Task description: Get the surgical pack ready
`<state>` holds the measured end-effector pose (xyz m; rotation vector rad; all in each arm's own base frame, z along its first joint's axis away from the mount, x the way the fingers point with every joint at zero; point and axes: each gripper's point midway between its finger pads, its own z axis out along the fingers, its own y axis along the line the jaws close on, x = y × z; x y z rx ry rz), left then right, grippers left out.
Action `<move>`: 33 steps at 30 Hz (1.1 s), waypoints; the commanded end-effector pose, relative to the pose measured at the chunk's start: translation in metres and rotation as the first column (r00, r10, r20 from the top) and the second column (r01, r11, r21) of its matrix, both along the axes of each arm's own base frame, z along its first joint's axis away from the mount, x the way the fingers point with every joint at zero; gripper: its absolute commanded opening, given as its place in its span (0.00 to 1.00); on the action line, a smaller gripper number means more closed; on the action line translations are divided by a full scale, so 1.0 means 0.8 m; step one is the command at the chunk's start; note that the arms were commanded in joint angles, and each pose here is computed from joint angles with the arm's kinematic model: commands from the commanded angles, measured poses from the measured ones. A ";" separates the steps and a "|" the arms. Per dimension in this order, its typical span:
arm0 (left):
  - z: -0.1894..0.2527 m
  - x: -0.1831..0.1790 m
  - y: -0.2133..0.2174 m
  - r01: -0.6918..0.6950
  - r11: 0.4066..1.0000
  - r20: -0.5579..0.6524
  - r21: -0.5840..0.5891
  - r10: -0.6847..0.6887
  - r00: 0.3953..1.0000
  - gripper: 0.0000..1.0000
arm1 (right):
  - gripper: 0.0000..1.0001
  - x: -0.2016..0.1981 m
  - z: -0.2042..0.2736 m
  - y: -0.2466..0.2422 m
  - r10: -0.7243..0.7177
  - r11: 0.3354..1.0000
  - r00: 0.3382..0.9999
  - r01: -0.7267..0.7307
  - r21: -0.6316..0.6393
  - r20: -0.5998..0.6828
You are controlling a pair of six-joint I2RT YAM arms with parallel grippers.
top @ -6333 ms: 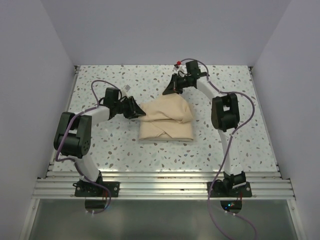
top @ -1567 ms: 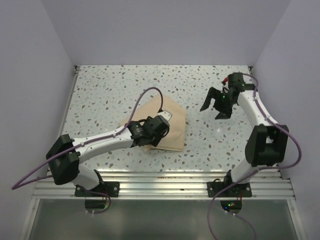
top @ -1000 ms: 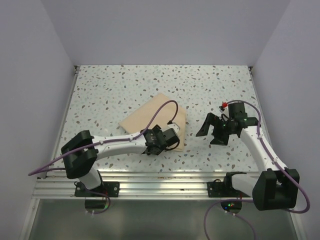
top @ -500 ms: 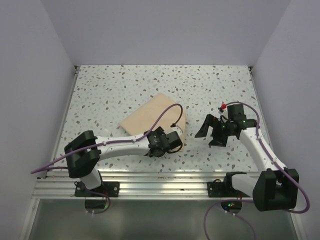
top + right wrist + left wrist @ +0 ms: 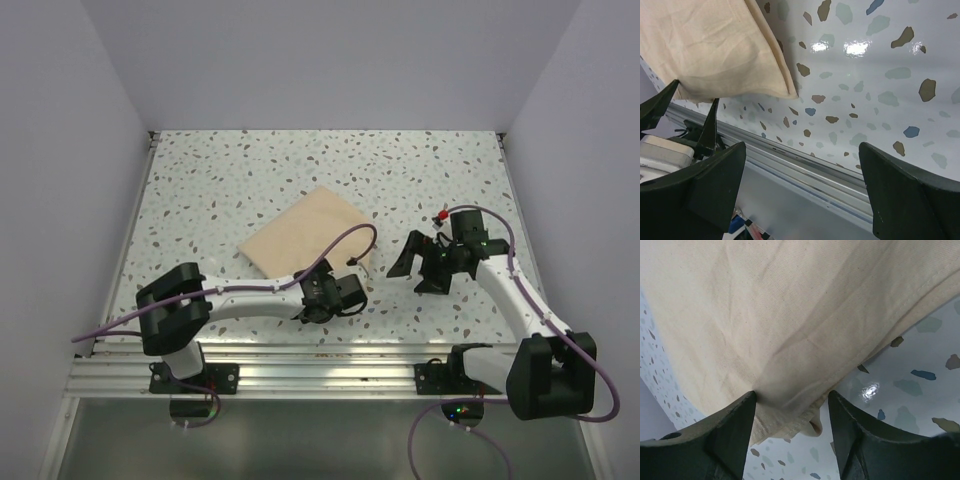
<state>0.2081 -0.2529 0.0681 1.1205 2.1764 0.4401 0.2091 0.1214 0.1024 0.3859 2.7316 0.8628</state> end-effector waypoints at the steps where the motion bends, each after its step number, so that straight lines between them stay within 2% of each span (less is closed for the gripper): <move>1: 0.006 0.017 -0.010 0.009 1.000 0.074 0.009 -0.009 0.997 0.63 | 0.99 0.003 0.005 0.007 0.008 1.000 1.000 -0.008 0.019 0.018; 10: 0.005 0.027 0.001 -0.025 0.999 0.106 0.038 0.021 0.994 0.53 | 0.99 -0.001 0.003 0.011 0.011 1.000 1.000 -0.012 0.015 0.014; 18: 0.019 0.039 0.005 -0.043 0.999 0.126 0.009 0.041 0.991 0.43 | 0.99 0.003 0.005 0.019 0.014 1.000 1.000 -0.015 0.023 0.018; 21: 0.020 0.044 0.005 -0.046 0.999 0.118 -0.001 0.046 0.992 0.33 | 0.99 0.004 0.005 0.026 0.024 0.999 1.000 -0.025 0.024 0.016; 28: 0.025 0.049 0.001 -0.037 0.999 0.104 -0.022 0.039 0.994 0.17 | 0.99 0.002 0.001 0.045 0.048 0.998 0.999 -0.048 0.026 0.009; 30: 0.026 0.051 0.001 -0.041 0.999 0.105 -0.023 0.043 0.994 0.13 | 0.99 0.006 0.000 0.054 0.040 0.998 0.999 -0.040 0.048 0.004; 31: 0.029 0.053 -0.001 -0.044 0.999 0.108 -0.032 0.048 0.993 0.06 | 0.99 0.008 0.000 0.057 0.035 0.998 0.999 -0.035 0.059 0.000; 33: 0.033 0.054 -0.003 -0.046 0.998 0.105 -0.042 0.050 0.993 0.01 | 0.99 0.016 0.002 0.069 0.010 0.993 1.000 -0.008 0.114 -0.015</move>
